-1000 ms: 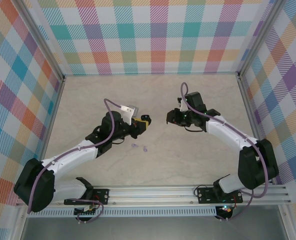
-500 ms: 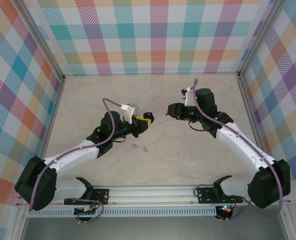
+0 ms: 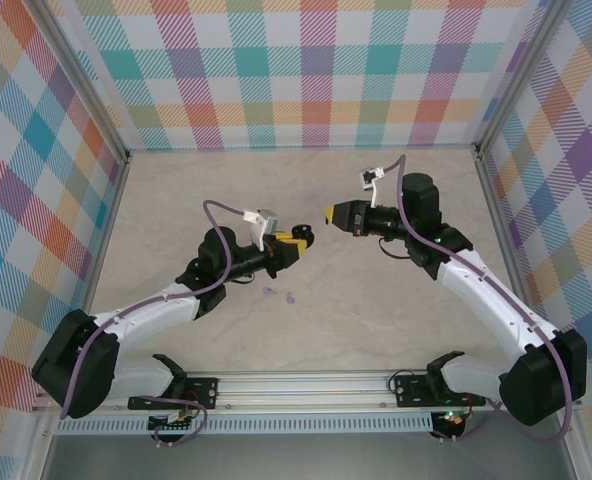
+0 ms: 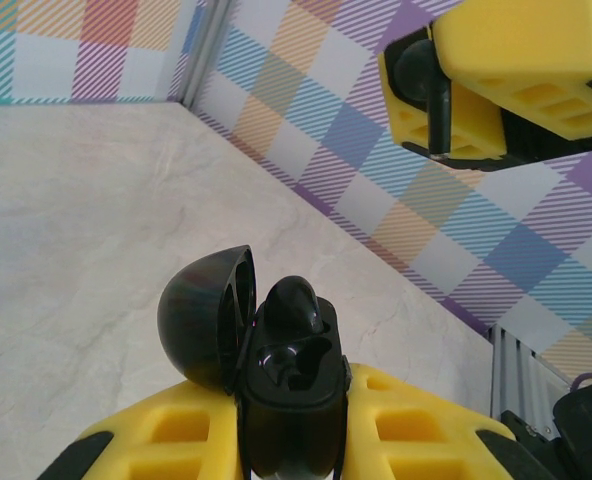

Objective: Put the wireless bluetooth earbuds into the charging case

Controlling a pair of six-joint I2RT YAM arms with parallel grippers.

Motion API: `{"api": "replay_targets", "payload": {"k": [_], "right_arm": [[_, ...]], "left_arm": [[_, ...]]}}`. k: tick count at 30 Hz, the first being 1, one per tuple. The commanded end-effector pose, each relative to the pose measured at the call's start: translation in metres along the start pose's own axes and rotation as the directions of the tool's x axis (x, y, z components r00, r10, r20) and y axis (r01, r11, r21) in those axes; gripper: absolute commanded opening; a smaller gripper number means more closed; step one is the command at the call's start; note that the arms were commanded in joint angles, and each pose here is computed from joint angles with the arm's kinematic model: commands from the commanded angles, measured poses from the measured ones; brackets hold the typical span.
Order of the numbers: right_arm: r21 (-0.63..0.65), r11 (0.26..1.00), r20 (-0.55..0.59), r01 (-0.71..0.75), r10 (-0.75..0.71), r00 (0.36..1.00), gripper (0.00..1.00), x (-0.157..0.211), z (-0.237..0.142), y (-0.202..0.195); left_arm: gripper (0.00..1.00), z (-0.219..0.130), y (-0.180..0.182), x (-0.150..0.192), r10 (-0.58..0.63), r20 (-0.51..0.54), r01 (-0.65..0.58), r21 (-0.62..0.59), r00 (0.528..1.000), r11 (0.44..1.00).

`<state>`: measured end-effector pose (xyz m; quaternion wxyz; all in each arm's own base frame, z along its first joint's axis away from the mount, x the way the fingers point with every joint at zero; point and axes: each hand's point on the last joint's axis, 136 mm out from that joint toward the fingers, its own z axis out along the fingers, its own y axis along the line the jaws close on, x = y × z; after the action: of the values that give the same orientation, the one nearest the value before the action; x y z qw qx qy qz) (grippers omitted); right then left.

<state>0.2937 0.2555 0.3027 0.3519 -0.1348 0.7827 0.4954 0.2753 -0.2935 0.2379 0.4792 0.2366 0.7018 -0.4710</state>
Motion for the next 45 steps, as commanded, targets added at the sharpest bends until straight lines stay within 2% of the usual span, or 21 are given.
{"api": "replay_targets", "payload": {"k": [1,18,45], "right_arm": [[-0.088,0.992,0.040,0.085,-0.082,0.996,0.26,-0.013,-0.006,0.028],[-0.131,0.979,-0.010,0.157,-0.160,0.987,0.26,-0.001,0.004,0.050],[-0.129,0.973,-0.084,0.189,-0.201,0.976,0.26,0.014,0.022,0.054]], "left_arm": [[0.07,0.000,-0.016,-0.015,0.045,0.054,-0.049,0.084,0.998,0.995],[0.07,0.005,-0.040,-0.026,0.066,0.058,-0.075,0.169,0.996,0.983],[0.07,-0.006,-0.055,-0.039,0.080,0.085,-0.095,0.190,0.993,0.977]]}}
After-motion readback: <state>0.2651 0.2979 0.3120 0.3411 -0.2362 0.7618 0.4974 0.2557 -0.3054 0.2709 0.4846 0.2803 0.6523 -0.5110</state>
